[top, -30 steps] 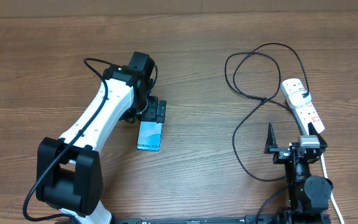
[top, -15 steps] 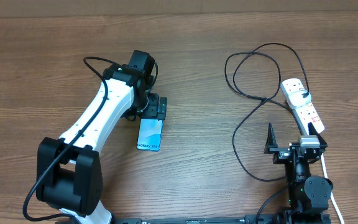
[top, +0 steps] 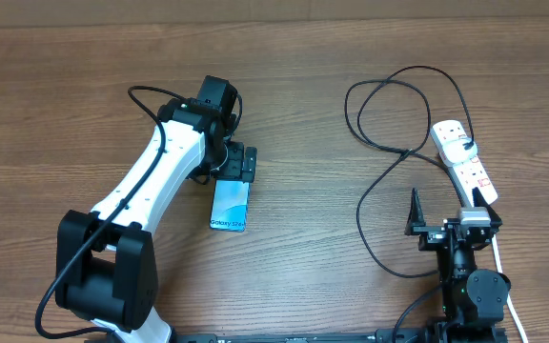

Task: Plug charger to phone and switch on socket
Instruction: 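Lower the left gripper and close it on the phone's top edge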

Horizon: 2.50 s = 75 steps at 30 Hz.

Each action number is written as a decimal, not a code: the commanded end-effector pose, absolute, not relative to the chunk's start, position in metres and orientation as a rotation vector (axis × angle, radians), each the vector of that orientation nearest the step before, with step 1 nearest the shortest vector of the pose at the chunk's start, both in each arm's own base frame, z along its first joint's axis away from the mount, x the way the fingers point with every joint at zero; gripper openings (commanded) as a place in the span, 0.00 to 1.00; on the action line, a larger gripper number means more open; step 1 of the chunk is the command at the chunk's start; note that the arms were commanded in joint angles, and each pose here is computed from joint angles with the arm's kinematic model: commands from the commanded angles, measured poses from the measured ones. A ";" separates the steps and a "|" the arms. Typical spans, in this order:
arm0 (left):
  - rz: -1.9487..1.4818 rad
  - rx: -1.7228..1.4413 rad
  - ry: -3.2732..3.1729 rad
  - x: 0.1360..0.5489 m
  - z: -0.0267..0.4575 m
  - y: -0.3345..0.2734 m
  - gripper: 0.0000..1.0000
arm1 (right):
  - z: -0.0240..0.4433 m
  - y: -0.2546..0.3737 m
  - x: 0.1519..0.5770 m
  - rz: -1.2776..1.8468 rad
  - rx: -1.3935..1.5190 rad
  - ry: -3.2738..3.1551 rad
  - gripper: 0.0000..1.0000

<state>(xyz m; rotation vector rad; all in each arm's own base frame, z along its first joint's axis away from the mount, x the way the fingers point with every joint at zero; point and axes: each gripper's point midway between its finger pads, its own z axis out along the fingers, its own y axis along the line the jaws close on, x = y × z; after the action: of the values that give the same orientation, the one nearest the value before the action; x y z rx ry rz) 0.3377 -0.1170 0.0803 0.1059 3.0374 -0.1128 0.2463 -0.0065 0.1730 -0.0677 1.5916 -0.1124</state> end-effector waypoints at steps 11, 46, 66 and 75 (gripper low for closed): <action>-0.097 0.084 3.044 0.337 0.071 -0.116 1.00 | 0.170 -0.007 0.246 -0.117 -0.068 1.592 1.00; 0.039 0.100 3.192 0.332 -0.005 -0.119 1.00 | 0.170 -0.007 0.246 -0.117 -0.068 1.592 1.00; 0.007 0.099 3.239 0.322 -0.005 -0.121 0.70 | 0.170 -0.007 0.246 -0.117 -0.068 1.592 1.00; 0.008 0.099 3.245 0.320 -0.004 -0.121 0.65 | 0.170 -0.007 0.246 -0.116 -0.069 1.592 1.00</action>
<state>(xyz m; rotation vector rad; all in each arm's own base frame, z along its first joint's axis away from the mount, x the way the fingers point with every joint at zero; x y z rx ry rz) 0.3256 -0.1196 -0.0005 0.0933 3.2229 0.0051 0.2463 -0.0064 0.1730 -0.0677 1.5916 -0.1118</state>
